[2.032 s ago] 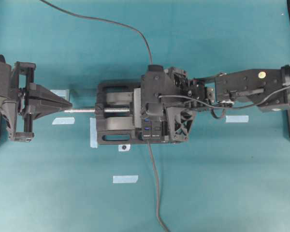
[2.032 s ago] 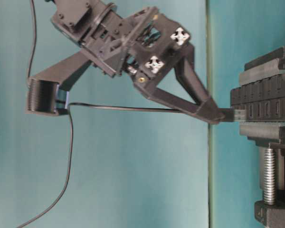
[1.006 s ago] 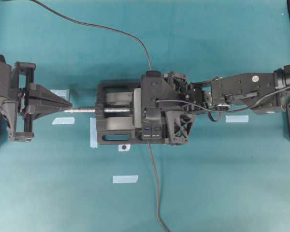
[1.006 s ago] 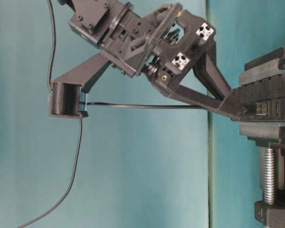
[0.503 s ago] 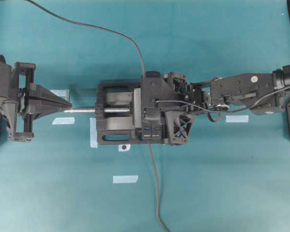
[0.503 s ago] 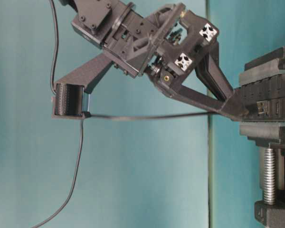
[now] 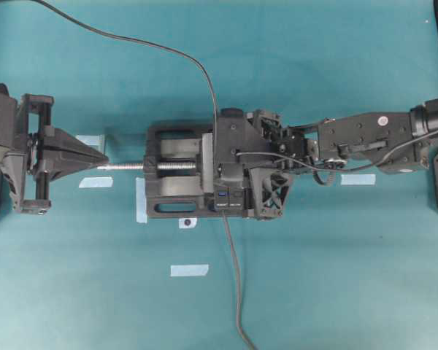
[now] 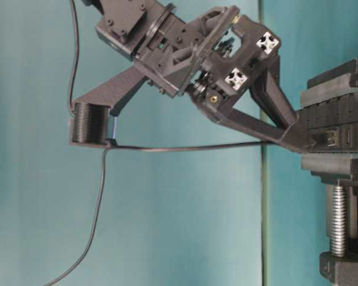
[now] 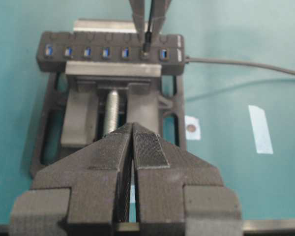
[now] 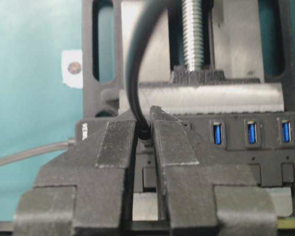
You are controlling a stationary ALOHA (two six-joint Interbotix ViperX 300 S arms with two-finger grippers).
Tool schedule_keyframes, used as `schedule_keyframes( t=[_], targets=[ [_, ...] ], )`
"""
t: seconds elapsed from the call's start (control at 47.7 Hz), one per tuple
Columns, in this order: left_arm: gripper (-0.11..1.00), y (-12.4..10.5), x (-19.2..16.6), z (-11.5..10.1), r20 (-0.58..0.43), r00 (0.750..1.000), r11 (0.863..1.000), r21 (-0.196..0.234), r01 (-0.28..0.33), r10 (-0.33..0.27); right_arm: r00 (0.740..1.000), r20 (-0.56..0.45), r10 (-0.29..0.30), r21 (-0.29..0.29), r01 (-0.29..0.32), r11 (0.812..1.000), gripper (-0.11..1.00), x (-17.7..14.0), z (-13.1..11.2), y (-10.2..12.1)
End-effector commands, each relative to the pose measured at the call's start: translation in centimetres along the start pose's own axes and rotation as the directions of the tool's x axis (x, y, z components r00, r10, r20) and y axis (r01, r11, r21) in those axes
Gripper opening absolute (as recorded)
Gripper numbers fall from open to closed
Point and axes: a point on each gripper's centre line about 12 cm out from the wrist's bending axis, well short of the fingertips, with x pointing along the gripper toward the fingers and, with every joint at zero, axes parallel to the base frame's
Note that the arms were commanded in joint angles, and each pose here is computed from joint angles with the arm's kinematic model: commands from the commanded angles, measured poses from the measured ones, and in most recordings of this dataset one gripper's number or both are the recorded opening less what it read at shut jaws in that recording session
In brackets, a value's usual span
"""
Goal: Insert the USB into the second port from the front of the fixed hub.
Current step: 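Align the plug with the port and push it in with the right gripper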
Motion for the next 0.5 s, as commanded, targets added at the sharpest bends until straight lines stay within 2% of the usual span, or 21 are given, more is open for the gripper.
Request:
schedule_keyframes(
  t=[0.0, 0.356, 0.482],
  targets=[
    [0.0, 0.03, -0.02, 0.47, 0.015, 1.0, 1.0, -0.001, -0.001, 0.001, 1.0, 0.021, 0.001, 0.014, -0.002, 1.0, 0.05, -0.52, 0.48, 0.02],
    [0.0, 0.03, 0.01, 0.44, 0.014, 1.0, 1.0, -0.001, -0.001, 0.001, 1.0, 0.014, -0.001, 0.016, 0.001, 1.0, 0.05, -0.43, 0.08, -0.11],
    [0.0, 0.03, -0.02, 0.4, 0.014, 1.0, 1.0, -0.016, -0.001, 0.001, 1.0, 0.003, -0.002, 0.017, 0.002, 1.0, 0.05, -0.31, -0.17, -0.18]
  ],
)
